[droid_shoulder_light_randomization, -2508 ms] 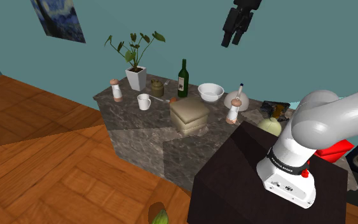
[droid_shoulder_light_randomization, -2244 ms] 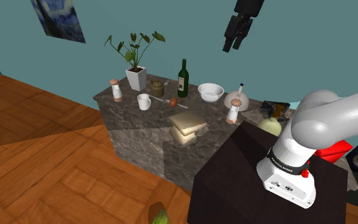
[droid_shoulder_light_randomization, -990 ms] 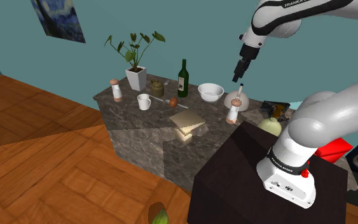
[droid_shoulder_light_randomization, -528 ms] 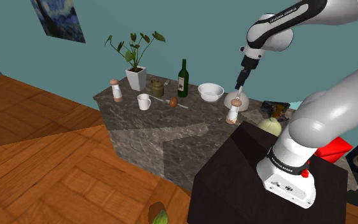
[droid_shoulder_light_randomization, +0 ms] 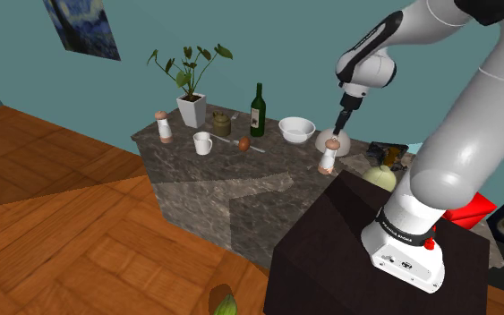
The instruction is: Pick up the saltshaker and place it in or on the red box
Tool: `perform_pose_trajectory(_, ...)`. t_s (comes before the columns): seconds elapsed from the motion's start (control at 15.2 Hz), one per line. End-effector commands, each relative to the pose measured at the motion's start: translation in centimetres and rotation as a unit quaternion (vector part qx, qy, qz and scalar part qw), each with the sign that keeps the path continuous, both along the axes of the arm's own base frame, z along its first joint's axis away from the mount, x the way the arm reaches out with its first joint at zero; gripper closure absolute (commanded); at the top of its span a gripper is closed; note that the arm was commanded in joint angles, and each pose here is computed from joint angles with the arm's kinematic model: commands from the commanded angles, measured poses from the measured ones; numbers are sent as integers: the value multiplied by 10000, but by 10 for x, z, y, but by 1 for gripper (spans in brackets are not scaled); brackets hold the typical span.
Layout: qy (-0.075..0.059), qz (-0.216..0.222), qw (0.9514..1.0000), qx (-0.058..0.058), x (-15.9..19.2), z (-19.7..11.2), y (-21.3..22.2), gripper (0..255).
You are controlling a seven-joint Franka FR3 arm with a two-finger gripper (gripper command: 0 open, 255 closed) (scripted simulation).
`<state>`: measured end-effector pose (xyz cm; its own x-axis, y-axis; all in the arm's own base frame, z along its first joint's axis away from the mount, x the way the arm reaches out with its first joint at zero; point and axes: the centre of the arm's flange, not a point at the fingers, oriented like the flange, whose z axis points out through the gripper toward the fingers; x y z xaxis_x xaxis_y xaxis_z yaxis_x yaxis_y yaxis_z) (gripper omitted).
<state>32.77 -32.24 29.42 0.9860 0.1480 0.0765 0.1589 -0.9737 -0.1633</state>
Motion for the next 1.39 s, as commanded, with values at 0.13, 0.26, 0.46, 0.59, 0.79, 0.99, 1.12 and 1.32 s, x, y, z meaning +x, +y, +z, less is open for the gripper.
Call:
perform_pose_trajectory(0.13, 22, 62, 10000, 4, 3, -41, -35, 0)
perform_pose_trajectory(0.26, 39, 90, 10000, 11, 5, -61, -53, 0)
perform_pose_trajectory(0.46, 45, 98, 9999, 14, 6, -78, -57, 0)
perform_pose_trajectory(0.59, 45, 98, 9999, 14, 6, -88, -55, 0)
perform_pose_trajectory(0.79, 45, 98, 9999, 14, 7, -104, -52, 0)
perform_pose_trajectory(0.99, 45, 98, 9999, 14, 7, -107, -52, 0)
perform_pose_trajectory(1.12, 45, 98, 9999, 14, 7, -107, -52, 0)
perform_pose_trajectory(1.32, 45, 99, 9999, 14, 7, -107, -52, 0)
